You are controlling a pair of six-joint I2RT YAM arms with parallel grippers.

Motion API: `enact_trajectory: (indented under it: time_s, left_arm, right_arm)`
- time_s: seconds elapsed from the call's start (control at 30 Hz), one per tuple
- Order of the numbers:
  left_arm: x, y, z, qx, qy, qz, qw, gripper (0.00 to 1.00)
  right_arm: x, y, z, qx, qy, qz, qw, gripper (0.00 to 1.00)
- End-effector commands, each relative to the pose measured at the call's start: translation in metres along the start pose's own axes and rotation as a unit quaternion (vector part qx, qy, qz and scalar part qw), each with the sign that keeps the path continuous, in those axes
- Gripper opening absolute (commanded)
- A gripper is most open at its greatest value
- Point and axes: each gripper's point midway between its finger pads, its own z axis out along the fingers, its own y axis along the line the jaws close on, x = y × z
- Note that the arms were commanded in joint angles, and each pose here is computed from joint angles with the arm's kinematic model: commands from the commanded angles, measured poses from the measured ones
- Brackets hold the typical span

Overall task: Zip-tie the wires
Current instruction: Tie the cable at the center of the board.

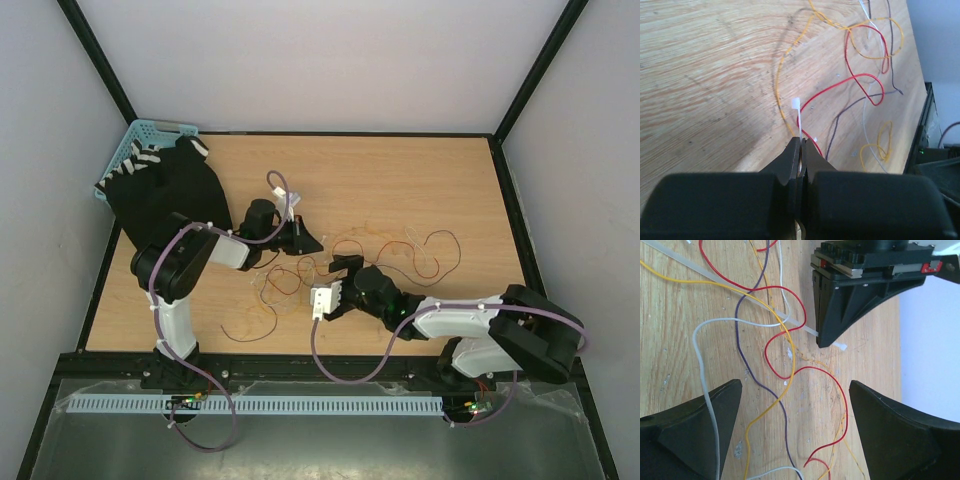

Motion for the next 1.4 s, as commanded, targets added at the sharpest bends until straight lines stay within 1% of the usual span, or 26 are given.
enact_trajectory:
  time_s: [0.0, 0.17, 0.33, 0.5, 0.63, 0.7, 0.87, 1.1, 1.27, 1.37]
  left_arm:
    - [-0.029, 0.009, -0.002, -0.038, -0.041, 0.001, 0.998, 0.00]
    - [-0.060, 0.024, -0.014, -0.080, -0.080, 0.021, 0.993, 0.00]
    - [-0.082, 0.033, -0.021, -0.111, -0.117, 0.022, 0.987, 0.00]
    - [-0.087, 0.035, -0.017, -0.127, -0.131, 0.011, 0.983, 0.00]
    - [-0.085, 0.039, -0.011, -0.143, -0.134, 0.014, 0.981, 0.00]
    - [-0.089, 0.044, -0.013, -0.156, -0.144, 0.020, 0.977, 0.00]
    - [-0.125, 0.043, -0.026, -0.168, -0.183, 0.065, 0.966, 0.00]
    - [-0.186, 0.033, -0.050, -0.190, -0.247, 0.129, 0.942, 0.00]
    - [-0.214, 0.022, -0.054, -0.186, -0.273, 0.151, 0.932, 0.00]
    - [-0.224, 0.019, -0.053, -0.184, -0.281, 0.158, 0.929, 0.00]
  right_arm:
    - [0.003, 0.002, -0.008, 0.010, 0.004, 0.029, 1.000, 0.99]
    - [0.007, -0.006, -0.017, 0.036, 0.013, 0.046, 0.998, 0.99]
    - [0.006, -0.011, -0.024, 0.052, 0.006, 0.063, 0.997, 0.99]
    - [0.002, -0.005, -0.026, 0.040, -0.006, 0.068, 0.997, 0.99]
    - [-0.003, 0.000, -0.025, 0.025, -0.019, 0.074, 0.997, 0.99]
    - [-0.004, 0.001, -0.025, 0.023, -0.021, 0.079, 0.996, 0.99]
    - [-0.006, -0.006, -0.030, 0.041, -0.028, 0.087, 0.995, 0.99]
    - [-0.013, -0.026, -0.040, 0.084, -0.044, 0.109, 0.990, 0.99]
    - [-0.018, -0.027, -0.044, 0.088, -0.058, 0.124, 0.987, 0.99]
    - [-0.019, -0.029, -0.046, 0.093, -0.062, 0.125, 0.986, 0.99]
